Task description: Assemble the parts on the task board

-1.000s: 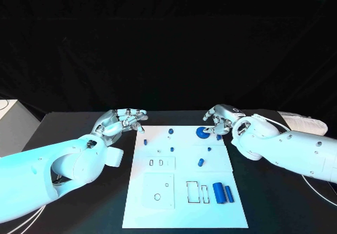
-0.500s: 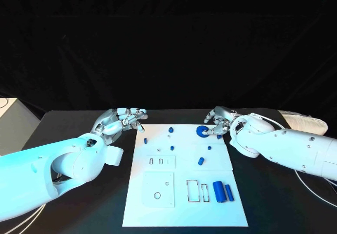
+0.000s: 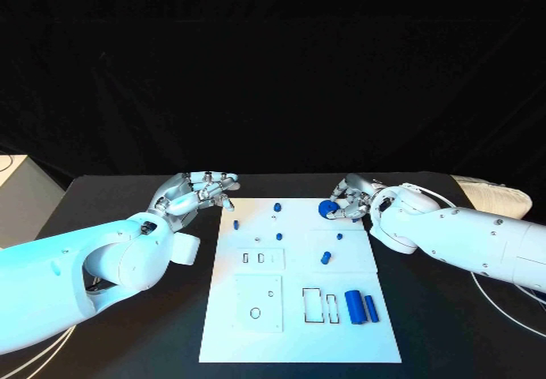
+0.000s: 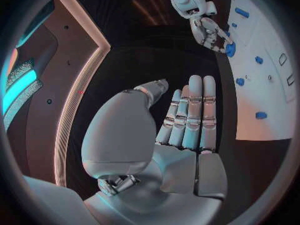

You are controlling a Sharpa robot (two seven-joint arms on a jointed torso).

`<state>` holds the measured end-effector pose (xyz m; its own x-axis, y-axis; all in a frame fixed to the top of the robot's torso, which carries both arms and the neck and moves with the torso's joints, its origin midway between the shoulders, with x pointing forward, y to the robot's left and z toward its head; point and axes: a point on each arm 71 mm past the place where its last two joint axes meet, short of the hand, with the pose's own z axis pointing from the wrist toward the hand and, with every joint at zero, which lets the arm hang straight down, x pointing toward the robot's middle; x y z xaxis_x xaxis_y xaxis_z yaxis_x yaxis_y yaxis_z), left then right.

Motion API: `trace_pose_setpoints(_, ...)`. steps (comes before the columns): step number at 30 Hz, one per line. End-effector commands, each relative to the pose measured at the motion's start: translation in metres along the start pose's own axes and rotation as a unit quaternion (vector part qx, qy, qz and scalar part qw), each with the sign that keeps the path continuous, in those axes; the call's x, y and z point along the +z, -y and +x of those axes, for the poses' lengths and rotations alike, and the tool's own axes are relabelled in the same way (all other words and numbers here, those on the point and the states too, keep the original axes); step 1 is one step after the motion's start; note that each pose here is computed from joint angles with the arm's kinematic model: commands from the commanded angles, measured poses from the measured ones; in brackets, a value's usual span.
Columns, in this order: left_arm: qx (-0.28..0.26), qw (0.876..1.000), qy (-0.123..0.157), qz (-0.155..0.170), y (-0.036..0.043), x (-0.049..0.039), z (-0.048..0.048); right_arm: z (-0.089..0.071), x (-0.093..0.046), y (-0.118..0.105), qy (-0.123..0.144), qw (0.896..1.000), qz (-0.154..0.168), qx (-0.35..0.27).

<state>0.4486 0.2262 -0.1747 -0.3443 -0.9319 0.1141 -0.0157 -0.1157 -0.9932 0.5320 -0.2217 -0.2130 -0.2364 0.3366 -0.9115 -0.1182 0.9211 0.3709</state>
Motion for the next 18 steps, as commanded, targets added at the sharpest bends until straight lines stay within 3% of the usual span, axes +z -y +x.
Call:
trace_pose_setpoints(1,-0.005,1.000,-0.011,0.002,0.0008,0.0007,0.0026,0.0013,0.0011,0.0030,-0.007,1.000,0.009,0.004)
trace_pose_setpoints(18,-0.005,1.000,-0.011,0.001,0.0004,0.0011,0.0022,0.0022,0.0038,0.0021,-0.003,1.000,0.008,0.008)
